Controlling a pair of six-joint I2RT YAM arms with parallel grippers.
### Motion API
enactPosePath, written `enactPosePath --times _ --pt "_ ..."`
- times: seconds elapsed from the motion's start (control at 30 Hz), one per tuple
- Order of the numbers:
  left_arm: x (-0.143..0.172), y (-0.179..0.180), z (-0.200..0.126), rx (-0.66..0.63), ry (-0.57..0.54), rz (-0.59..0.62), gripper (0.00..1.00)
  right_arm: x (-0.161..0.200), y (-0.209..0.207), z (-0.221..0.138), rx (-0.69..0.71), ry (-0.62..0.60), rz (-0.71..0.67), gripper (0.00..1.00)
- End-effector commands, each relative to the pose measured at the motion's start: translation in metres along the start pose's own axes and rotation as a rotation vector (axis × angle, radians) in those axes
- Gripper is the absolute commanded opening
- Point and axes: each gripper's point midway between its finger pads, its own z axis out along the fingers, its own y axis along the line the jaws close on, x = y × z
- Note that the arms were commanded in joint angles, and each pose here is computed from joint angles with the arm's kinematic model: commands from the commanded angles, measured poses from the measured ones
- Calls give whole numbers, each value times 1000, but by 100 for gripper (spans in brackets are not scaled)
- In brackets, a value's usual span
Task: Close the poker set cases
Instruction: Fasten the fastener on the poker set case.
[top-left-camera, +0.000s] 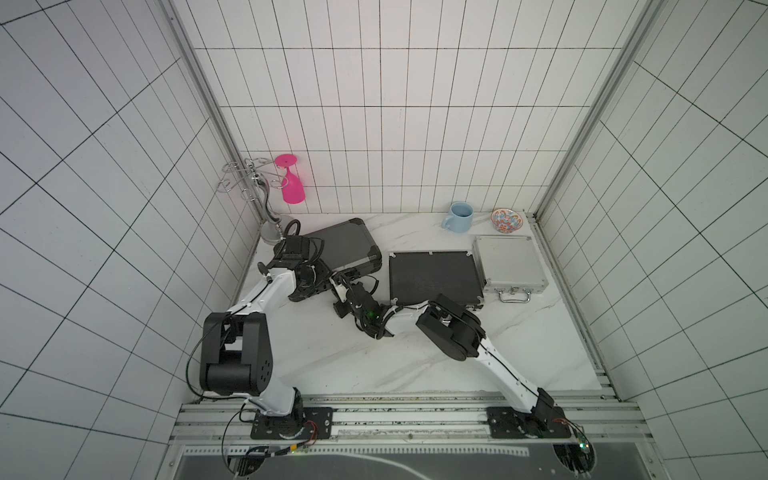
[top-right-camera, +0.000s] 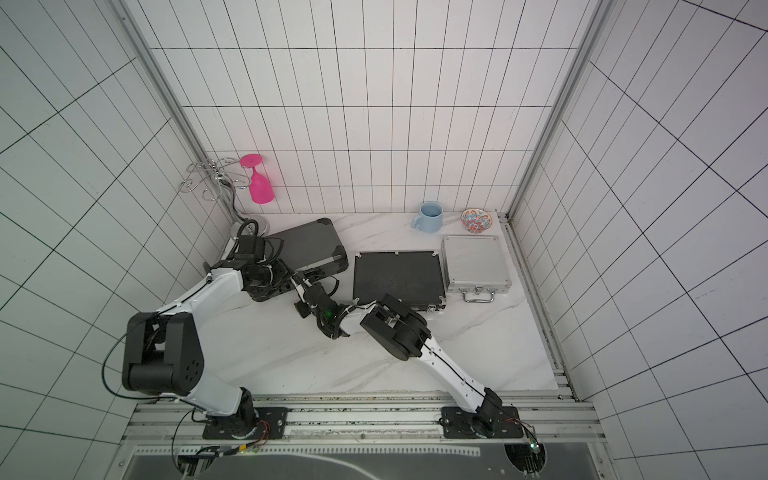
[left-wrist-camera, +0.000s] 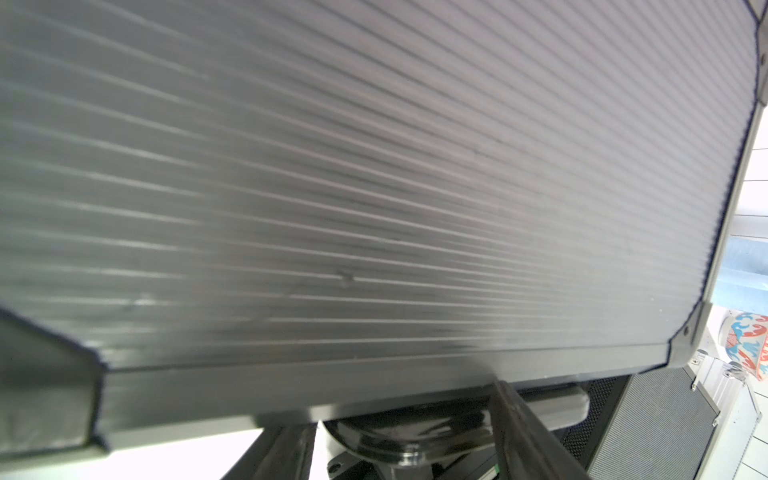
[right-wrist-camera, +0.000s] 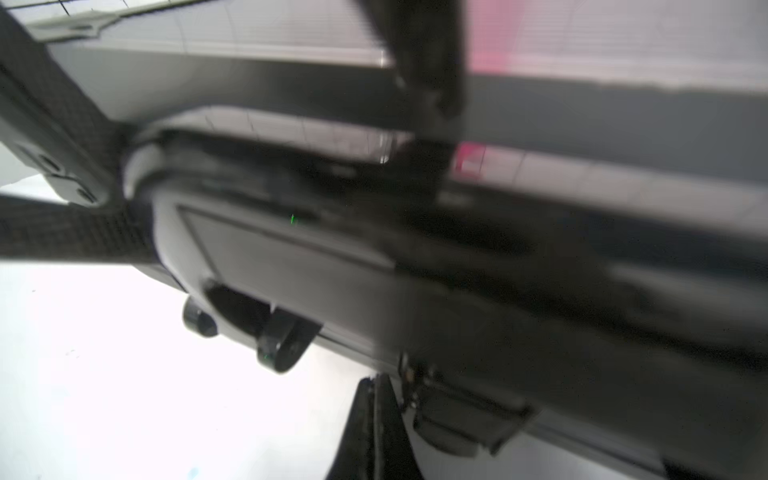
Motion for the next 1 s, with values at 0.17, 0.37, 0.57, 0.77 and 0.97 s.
enactPosePath --times 0.17,0.37,0.57,0.77,0.97 --pt "8 18 11 -60 26 4 65 -36 -26 -61 59 -169 46 0" --pt "4 12 8 -49 19 13 65 -53 -33 -72 77 -187 34 0" --pt "3 -3 -2 -42 -3 79 64 -73 -51 -104 134 -223 40 0" --pt "6 -14 -9 -42 -22 102 64 -91 -77 -139 204 -237 40 0" --pt "-12 -34 -22 -85 -110 229 64 -87 -82 -130 177 -142 31 11"
